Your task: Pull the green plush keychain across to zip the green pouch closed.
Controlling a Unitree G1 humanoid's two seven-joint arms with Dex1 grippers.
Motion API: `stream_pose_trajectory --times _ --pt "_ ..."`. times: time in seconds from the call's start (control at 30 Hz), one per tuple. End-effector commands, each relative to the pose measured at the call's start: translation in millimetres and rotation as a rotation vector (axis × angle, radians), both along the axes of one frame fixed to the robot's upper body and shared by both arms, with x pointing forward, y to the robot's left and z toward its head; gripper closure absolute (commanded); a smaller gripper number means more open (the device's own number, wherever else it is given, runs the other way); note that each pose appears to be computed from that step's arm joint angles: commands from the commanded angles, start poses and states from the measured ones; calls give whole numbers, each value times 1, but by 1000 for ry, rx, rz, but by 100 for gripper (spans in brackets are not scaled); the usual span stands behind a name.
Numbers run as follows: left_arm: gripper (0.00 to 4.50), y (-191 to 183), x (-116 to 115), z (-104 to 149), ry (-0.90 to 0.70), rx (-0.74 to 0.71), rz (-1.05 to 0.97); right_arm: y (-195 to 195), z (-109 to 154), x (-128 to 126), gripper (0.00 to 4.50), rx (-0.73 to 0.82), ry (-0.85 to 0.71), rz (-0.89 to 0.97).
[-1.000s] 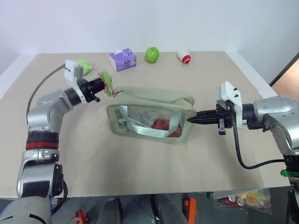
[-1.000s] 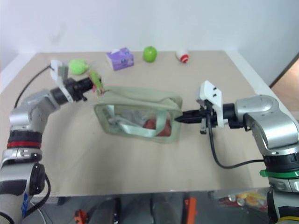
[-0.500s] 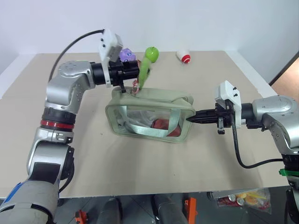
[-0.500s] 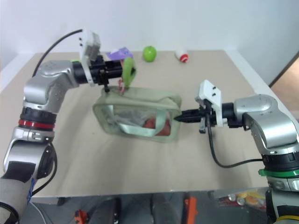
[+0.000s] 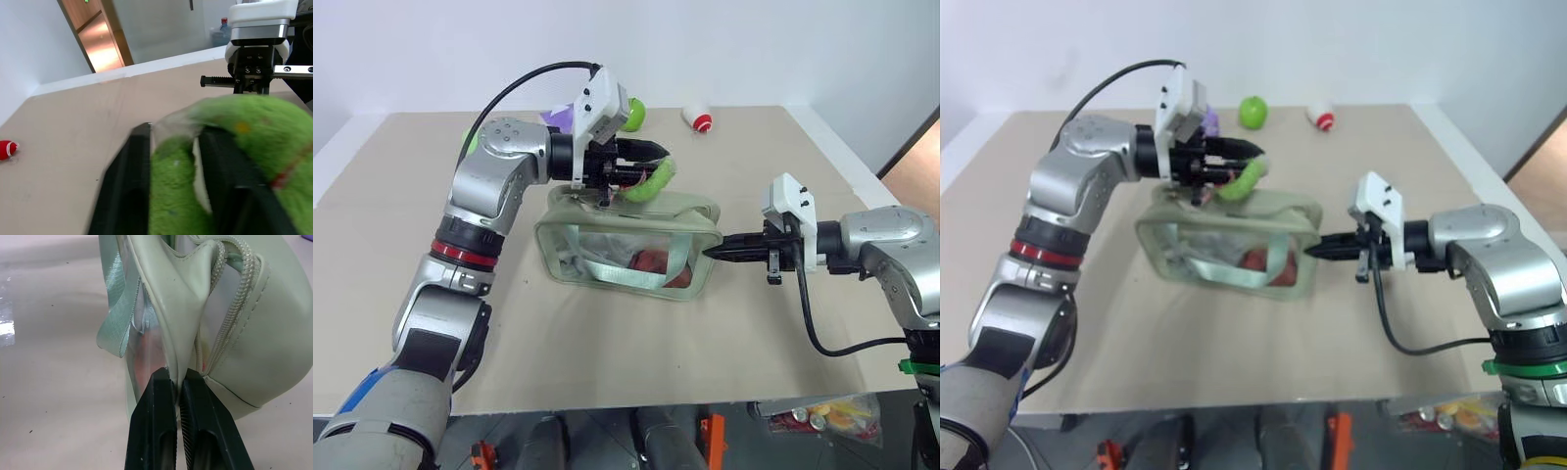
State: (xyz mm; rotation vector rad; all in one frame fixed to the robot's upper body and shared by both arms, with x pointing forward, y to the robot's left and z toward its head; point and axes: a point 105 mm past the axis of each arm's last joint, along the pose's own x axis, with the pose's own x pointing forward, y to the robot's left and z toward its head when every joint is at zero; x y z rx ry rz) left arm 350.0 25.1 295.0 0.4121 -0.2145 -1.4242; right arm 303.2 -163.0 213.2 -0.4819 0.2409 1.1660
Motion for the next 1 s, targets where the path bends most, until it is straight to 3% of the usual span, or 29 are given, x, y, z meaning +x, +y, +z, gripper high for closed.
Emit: stream_pose_trajectory --times 0.03,0.17,0.43,0.6,0.7,0.8,0.9,1.0 --pt "126 9 -5 11 -20 -16 3 5 16 -3 450 19 -65 30" --pt "7 24 -4 16 -13 -15 36 7 16 -1 450 22 -66 38" --pt "7 67 -4 17 -116 141 130 11 17 0 450 26 -71 58" --pt "7 100 -7 31 -152 191 194 12 17 0 450 28 -72 64" --pt "7 120 -13 51 -148 121 241 14 16 -1 450 28 -70 70" --pt "7 141 -34 60 -90 -10 190 15 14 0 450 31 -68 72" --pt "7 147 -55 37 20 -26 117 15 13 0 450 35 -66 75" --pt "7 157 -60 1 149 -38 154 17 12 1 450 40 -63 79"
